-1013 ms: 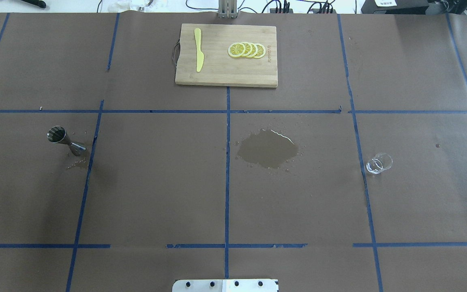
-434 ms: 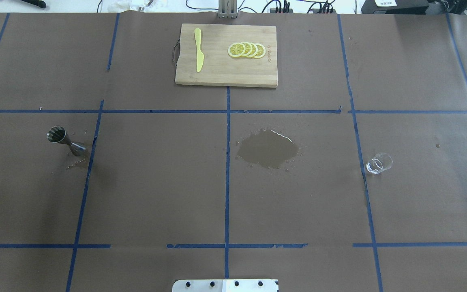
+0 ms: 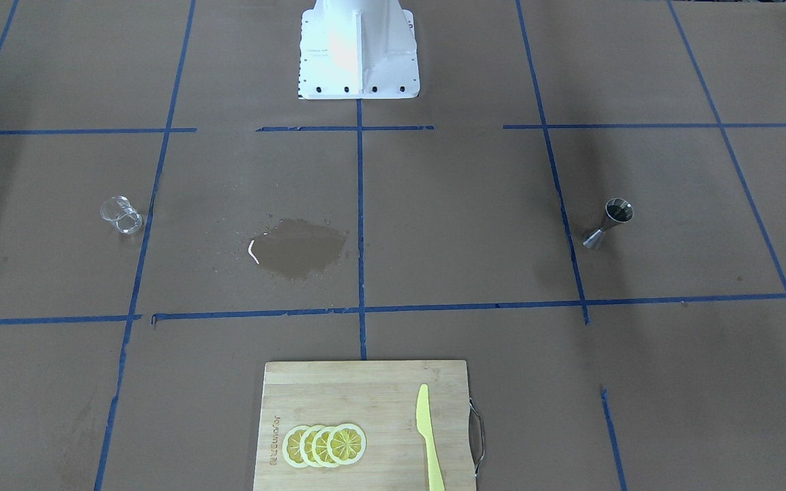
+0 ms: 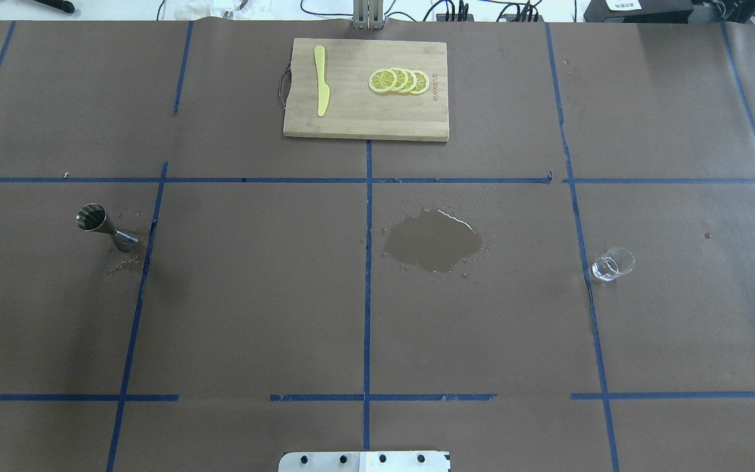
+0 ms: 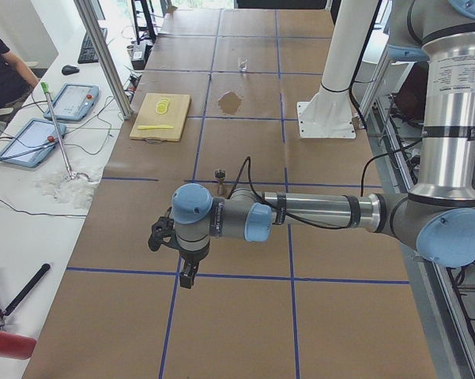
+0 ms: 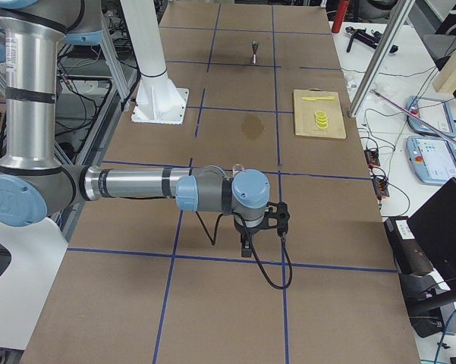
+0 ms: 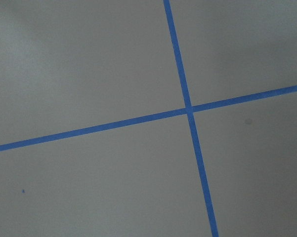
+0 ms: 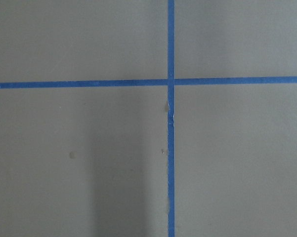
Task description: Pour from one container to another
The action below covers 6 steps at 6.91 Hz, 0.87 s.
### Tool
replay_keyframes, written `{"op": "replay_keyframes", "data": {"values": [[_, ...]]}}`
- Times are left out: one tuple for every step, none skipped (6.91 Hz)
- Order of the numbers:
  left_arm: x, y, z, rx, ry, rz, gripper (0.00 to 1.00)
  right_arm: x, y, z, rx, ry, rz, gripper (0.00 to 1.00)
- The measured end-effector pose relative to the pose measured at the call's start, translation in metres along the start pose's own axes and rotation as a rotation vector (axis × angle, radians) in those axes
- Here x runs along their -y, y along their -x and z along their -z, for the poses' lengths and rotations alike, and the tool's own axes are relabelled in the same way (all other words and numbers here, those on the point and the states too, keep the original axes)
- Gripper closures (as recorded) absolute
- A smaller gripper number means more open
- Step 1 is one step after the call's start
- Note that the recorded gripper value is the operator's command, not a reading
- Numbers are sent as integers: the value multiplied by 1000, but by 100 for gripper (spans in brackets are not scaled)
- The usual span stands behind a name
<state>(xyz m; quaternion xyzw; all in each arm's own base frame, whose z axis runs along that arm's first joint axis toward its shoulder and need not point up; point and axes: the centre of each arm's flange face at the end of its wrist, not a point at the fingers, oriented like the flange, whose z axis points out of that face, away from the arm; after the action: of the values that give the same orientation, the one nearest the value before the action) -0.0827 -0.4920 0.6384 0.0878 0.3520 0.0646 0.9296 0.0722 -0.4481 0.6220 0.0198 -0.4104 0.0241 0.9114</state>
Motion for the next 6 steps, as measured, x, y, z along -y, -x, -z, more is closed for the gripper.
{"op": "replay_keyframes", "data": {"values": [[1,-1,1,0,-9,2,0,2,-1,-1,2,-21,-28,0],[2,-1,2,1,-18,13,0,2,-5,-4,4,-32,-42,0],[3,-2,2,2,-29,24,0,2,-7,-7,5,-36,-48,0],[3,-1,2,2,-36,29,0,2,-9,-8,6,-36,-52,0],[3,-1,2,2,-39,38,0,2,-10,-9,6,-36,-53,0],[3,-1,2,2,-41,53,0,2,-10,-9,7,-35,-54,0]]}}
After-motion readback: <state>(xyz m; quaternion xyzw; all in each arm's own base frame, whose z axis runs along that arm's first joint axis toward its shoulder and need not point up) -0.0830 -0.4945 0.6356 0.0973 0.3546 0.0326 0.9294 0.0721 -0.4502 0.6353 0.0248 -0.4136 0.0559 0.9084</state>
